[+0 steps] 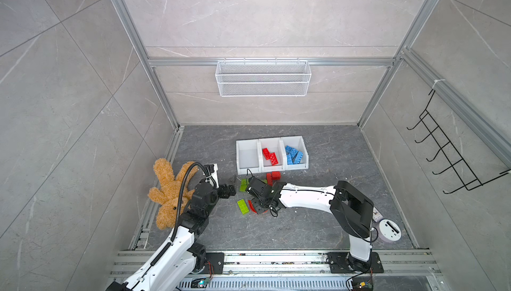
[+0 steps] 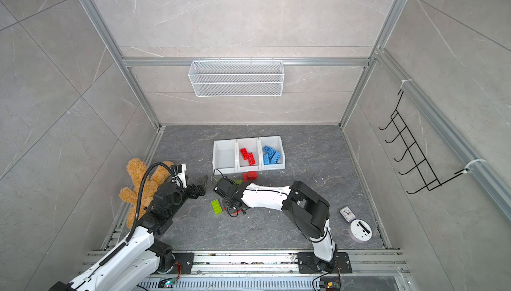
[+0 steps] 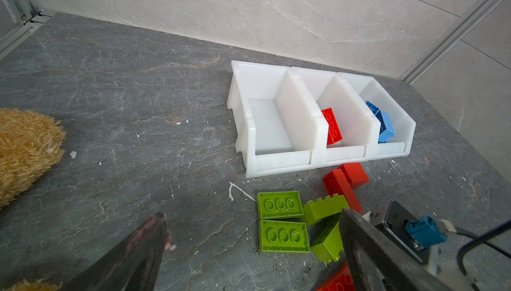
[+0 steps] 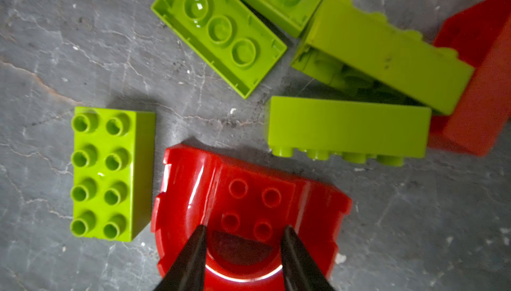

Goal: Sort the legos into containers by color
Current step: 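Lower the right gripper over the red bricks near the curved piece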

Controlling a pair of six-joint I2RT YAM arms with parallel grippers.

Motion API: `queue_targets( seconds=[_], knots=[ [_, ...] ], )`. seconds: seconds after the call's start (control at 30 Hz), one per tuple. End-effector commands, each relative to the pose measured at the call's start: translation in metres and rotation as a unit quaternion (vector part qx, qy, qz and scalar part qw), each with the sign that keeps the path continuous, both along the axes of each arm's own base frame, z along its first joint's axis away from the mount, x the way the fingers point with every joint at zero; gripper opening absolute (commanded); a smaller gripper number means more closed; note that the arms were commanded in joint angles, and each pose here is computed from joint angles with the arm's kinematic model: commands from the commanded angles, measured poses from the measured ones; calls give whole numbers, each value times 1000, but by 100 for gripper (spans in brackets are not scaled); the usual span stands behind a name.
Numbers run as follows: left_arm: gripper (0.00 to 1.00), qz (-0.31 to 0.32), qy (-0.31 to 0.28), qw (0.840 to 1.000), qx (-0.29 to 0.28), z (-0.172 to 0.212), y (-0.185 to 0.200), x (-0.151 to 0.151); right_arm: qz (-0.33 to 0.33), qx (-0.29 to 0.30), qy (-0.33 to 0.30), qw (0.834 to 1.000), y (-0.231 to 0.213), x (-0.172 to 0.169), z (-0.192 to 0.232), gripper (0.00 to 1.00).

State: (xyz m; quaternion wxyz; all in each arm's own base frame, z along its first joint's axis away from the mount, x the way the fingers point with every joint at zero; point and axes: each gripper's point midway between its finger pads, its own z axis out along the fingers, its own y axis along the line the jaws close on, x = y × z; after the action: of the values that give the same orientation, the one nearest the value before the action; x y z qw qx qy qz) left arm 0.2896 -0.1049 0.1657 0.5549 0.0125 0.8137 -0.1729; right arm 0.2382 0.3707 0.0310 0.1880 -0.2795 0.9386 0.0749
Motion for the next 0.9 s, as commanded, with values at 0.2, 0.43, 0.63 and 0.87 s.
queue_targets(
  seconds=[0.2,0.43,0.63,0.87],
  knots=[
    [100,-3,-23,1000,-13,18,-2,3,-14,18,-26,999,-11,0,28,38],
    [99,-4,-23,1000,-15,17,-3,3,-20,19,-69,997,-21,17,57,38],
    [100,-3,-24,1000,-10,19,-2,2,-21,10,-53,998,-24,22,51,41],
    [100,-3,-28,999,-14,20,-2,1,-120,48,-33,991,-63,17,52,49]
  ],
)
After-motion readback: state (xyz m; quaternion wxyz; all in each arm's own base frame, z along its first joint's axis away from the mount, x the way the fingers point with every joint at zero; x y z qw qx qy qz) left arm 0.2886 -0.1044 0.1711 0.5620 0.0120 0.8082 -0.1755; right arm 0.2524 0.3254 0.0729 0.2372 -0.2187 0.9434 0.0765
